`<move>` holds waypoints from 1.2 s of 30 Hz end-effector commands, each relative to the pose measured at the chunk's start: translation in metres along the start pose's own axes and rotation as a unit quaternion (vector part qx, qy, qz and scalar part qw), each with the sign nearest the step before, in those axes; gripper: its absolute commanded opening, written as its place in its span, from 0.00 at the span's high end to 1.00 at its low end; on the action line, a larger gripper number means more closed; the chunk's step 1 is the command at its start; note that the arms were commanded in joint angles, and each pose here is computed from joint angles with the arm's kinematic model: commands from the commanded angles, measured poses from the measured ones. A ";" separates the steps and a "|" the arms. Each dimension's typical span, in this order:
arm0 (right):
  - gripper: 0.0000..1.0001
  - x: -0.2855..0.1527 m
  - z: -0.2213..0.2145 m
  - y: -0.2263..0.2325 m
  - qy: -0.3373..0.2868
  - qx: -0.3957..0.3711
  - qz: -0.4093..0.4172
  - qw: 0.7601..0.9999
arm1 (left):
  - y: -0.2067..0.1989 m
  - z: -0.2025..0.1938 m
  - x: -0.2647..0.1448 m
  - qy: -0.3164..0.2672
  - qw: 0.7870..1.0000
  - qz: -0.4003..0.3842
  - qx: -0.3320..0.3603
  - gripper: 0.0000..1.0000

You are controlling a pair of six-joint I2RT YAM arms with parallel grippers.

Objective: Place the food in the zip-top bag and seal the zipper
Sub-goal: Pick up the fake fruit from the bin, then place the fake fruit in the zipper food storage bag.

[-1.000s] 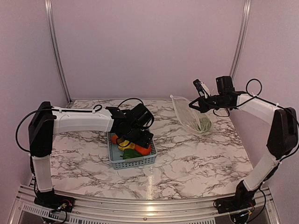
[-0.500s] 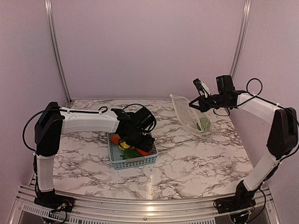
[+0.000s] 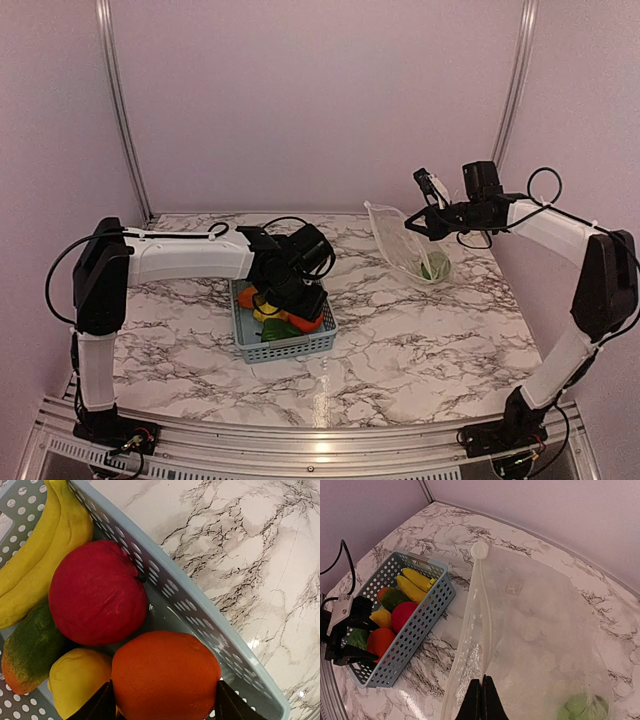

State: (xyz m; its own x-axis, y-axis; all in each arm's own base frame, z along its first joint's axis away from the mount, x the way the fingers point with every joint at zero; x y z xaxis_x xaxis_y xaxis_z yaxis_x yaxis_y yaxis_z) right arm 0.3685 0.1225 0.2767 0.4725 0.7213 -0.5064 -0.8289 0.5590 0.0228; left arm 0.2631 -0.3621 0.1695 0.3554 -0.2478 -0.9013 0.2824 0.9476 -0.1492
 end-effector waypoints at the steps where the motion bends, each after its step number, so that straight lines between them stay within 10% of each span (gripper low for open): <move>1: 1.00 -0.007 0.014 0.002 -0.008 -0.019 -0.009 1.000 | 0.004 0.022 -0.044 -0.044 0.999 0.007 -0.004 0.52; 18: 1.00 -0.005 0.019 0.036 0.021 -0.053 0.039 0.998 | -0.023 0.084 -0.148 -0.249 0.957 -0.139 -0.043 0.54; 36: 1.00 0.015 0.059 0.043 -0.013 -0.020 0.117 0.993 | -0.056 0.096 -0.120 -0.319 0.883 -0.330 -0.096 0.55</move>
State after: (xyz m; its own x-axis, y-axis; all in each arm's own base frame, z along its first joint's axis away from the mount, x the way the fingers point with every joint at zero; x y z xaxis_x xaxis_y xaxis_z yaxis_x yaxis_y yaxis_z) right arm 0.3544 0.1763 0.3203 0.3109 0.8236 -0.4745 -0.9261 0.3747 0.0436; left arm 0.2839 -0.3833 0.3145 0.6465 -0.6897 -0.3263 0.4264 0.6812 -0.5951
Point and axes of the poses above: each gripper's point midway between its finger pads, its own x axis out along the fingers, its own y axis along the line the jaws close on, z = x × y, the point moved 10 cm from there along -x, back along the fingers, and after that the axes turned 14 degrees about -x, right-handed, at the moved point
